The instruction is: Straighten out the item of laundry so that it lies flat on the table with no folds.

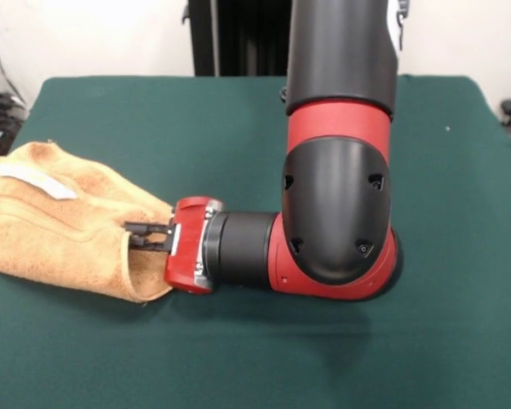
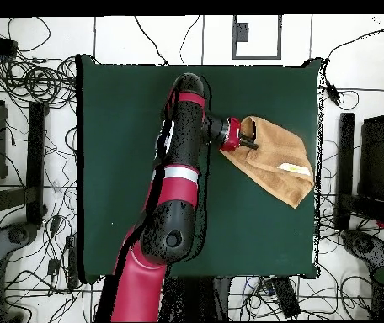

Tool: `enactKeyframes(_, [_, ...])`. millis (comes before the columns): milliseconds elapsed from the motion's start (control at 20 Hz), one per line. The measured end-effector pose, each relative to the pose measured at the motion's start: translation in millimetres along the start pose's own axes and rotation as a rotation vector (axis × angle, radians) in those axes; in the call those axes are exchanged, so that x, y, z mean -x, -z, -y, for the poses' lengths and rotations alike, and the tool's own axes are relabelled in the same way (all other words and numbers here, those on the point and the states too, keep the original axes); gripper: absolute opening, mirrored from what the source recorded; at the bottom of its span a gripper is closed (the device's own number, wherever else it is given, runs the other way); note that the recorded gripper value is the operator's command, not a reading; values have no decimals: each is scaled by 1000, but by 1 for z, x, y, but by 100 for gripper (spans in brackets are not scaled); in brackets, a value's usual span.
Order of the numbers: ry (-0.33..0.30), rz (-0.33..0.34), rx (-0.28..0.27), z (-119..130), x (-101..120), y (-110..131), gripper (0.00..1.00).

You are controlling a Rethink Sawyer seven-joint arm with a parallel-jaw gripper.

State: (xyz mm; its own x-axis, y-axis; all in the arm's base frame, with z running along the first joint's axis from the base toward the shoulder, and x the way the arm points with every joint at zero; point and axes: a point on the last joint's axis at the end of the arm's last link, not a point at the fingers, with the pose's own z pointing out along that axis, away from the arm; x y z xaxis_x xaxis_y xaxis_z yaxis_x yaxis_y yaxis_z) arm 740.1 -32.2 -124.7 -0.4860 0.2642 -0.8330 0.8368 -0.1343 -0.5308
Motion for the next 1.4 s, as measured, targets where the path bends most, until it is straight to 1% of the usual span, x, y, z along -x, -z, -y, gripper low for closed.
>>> enactKeyframes(250, [59, 11, 32, -4, 2, 0, 0])
enactKeyframes(300, [78, 14, 44, -5, 3, -1, 0])
enactKeyframes(550, [113, 29, 59, -5, 5, -5, 0])
enactKeyframes(850, [165, 56, 74, -6, 8, -16, 0])
enactKeyframes(1250, [218, 73, 99, -9, 14, -24, 0])
enactKeyframes(1300, [235, 78, 108, -11, 16, -26, 0])
enactKeyframes(1400, [242, 78, 112, -12, 17, -27, 0])
